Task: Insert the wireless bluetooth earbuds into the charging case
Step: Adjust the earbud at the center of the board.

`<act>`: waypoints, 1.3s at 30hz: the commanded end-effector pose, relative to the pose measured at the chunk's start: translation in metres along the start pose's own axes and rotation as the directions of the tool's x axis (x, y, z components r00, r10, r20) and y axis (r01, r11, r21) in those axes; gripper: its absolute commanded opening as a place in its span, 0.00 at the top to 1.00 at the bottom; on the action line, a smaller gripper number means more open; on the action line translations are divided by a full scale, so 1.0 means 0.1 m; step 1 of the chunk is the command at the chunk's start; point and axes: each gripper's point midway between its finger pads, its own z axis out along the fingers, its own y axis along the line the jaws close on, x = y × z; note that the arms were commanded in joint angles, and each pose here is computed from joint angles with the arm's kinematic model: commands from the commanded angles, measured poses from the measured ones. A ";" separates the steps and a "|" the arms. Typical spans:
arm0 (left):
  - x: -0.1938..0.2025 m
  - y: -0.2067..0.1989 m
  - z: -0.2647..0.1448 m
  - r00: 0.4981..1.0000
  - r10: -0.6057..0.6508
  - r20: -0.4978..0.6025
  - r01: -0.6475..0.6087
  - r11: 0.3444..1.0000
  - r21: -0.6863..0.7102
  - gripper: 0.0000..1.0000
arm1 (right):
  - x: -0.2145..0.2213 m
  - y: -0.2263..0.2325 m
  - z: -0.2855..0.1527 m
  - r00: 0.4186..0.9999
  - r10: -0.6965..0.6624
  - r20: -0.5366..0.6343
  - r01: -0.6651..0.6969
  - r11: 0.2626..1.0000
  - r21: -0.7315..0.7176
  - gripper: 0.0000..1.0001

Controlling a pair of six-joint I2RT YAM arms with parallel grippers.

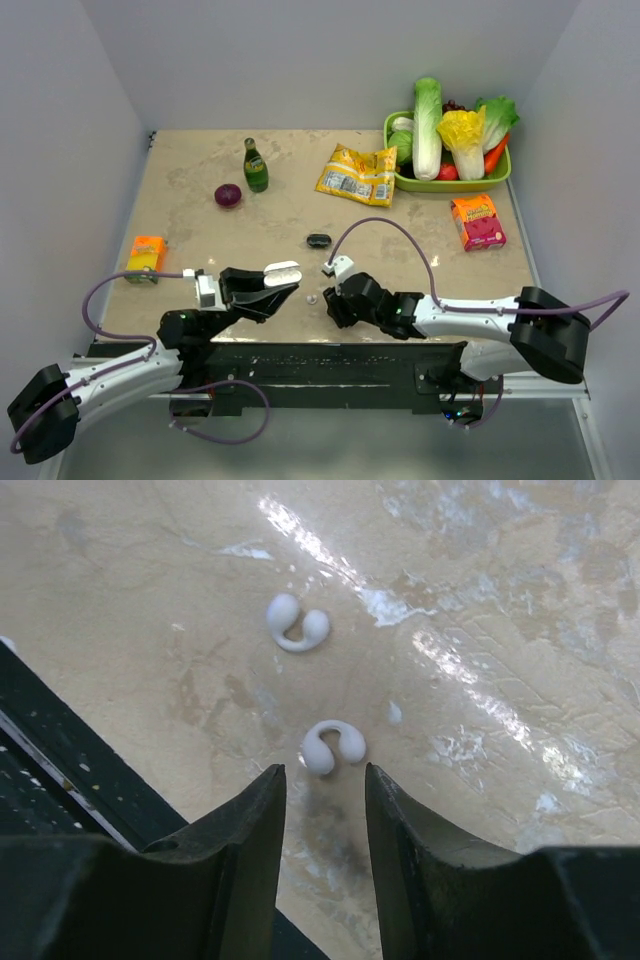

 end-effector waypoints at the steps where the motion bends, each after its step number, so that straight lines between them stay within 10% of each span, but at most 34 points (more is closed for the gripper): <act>1: 0.54 0.07 -0.53 0.993 -0.041 -0.112 0.036 0.998 -0.041 1.00 | -0.37 0.27 -0.05 0.992 0.049 0.116 -0.036 0.994 -0.108 0.61; 39: 0.60 0.08 -0.57 0.991 -0.053 -0.127 0.047 0.998 -0.052 1.00 | 0.01 0.03 0.12 0.997 0.075 0.016 -0.075 0.997 0.015 0.61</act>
